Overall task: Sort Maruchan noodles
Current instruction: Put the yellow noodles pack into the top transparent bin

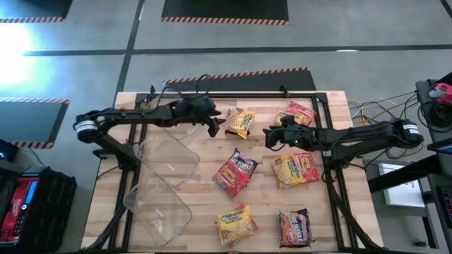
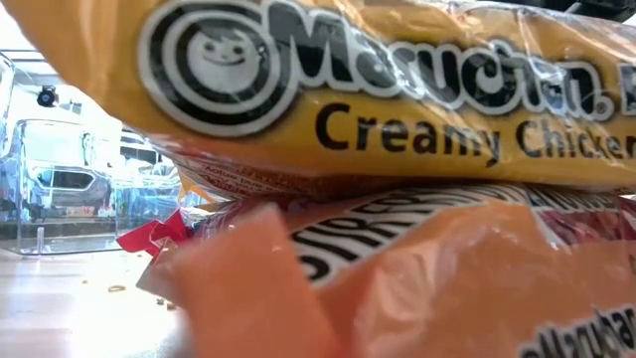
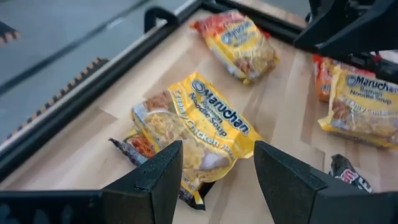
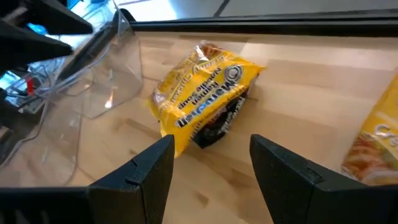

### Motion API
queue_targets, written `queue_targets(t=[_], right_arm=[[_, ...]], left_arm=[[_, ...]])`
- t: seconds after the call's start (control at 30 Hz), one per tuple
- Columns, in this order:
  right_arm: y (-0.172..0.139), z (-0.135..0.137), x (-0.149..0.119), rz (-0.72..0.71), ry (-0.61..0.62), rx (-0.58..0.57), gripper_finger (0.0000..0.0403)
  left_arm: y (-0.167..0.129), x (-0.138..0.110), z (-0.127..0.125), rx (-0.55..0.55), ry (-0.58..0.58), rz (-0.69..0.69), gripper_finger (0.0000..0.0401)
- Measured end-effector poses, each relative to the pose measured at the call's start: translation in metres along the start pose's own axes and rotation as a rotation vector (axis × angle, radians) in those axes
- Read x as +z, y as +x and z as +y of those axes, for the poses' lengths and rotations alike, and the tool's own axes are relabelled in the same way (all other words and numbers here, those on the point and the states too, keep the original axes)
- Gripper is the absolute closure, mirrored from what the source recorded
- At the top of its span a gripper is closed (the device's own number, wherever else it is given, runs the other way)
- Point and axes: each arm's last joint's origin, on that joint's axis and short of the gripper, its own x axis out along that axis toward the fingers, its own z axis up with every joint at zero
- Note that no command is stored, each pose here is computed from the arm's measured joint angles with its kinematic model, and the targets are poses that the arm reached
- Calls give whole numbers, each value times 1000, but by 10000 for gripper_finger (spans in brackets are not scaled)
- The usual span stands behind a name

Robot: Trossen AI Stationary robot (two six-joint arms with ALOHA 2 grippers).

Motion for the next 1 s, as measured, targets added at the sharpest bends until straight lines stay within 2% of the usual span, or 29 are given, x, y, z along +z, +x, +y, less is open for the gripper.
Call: queue_targets(t=[0.17,0.33,0.53,0.7,1.0], right_arm=[[7,0,-5,18,5,-20,202],[12,-1,-10,35,-7,-36,202],[21,-3,-15,58,-87,-70,202],[28,-6,-21,76,-162,-104,202],[36,-9,-21,72,-191,-123,202]], left_arm=[[28,5,0,-1,41,97,220],[46,5,5,10,35,148,220],[59,5,17,37,-34,192,220],[71,7,24,-4,-119,211,220],[83,16,29,9,-187,306,220]])
